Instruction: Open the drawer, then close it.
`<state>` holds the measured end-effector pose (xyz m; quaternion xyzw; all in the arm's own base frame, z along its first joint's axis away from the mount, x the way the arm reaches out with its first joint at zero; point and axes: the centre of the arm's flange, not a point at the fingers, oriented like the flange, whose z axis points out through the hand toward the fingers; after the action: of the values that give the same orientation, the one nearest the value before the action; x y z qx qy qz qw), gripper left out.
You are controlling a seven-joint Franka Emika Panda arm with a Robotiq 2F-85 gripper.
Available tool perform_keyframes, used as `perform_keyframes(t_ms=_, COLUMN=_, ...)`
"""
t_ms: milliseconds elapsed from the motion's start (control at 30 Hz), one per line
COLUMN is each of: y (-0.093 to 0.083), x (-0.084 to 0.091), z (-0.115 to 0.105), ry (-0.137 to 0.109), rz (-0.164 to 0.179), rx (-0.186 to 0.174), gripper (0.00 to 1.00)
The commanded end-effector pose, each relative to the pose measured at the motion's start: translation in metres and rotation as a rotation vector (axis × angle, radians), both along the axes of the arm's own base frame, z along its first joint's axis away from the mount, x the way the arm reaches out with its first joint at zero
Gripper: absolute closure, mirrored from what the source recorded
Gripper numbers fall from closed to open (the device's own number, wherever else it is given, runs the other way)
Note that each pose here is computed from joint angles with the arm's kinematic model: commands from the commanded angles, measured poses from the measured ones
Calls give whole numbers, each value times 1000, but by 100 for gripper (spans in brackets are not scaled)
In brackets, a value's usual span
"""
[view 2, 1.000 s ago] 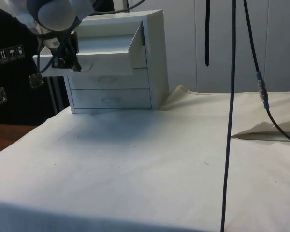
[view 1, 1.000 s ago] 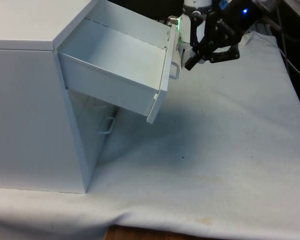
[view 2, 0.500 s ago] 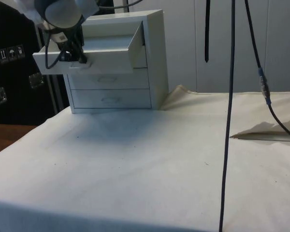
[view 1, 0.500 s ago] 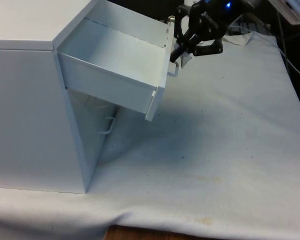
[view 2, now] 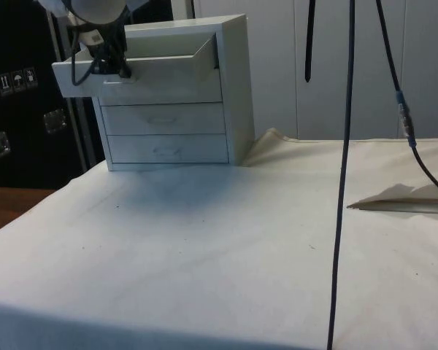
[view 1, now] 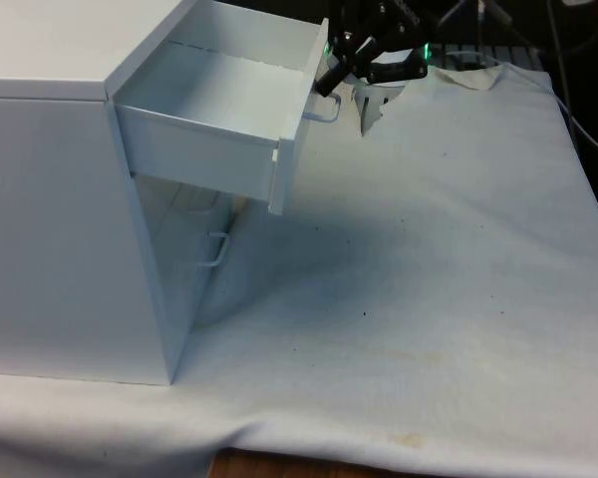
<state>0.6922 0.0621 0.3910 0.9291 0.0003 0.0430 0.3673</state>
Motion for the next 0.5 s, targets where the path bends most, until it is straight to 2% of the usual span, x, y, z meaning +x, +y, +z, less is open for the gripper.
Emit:
perform_keyframes(t_ms=0, y=-1, x=0, z=1, ry=2, rz=1, rx=-1, gripper=100)
perform_keyframes(t_ms=33, y=-1, x=0, z=1, ry=2, rz=1, rx=-1, gripper=100)
perform_keyframes(t_ms=67, y=-17, x=-1, z=7, ry=3, rz=17, rx=-11, gripper=100)
perform_keyframes(t_ms=100, y=-15, x=-1, z=5, ry=11, rz=2, rx=-8, gripper=100)
perform_keyframes(t_ms=267, y=-15, x=-1, z=5, ry=11, rz=2, rx=-8, gripper=100)
perform_keyframes(t_ms=300, y=-34, x=-2, z=15, ry=7, rz=17, rx=-15, gripper=100)
perform_keyframes(t_ms=333, y=-30, x=-2, z=12, ry=16, rz=0, rx=-13, gripper=100)
perform_keyframes(t_ms=467, y=-30, x=-2, z=12, ry=16, rz=0, rx=-13, gripper=100)
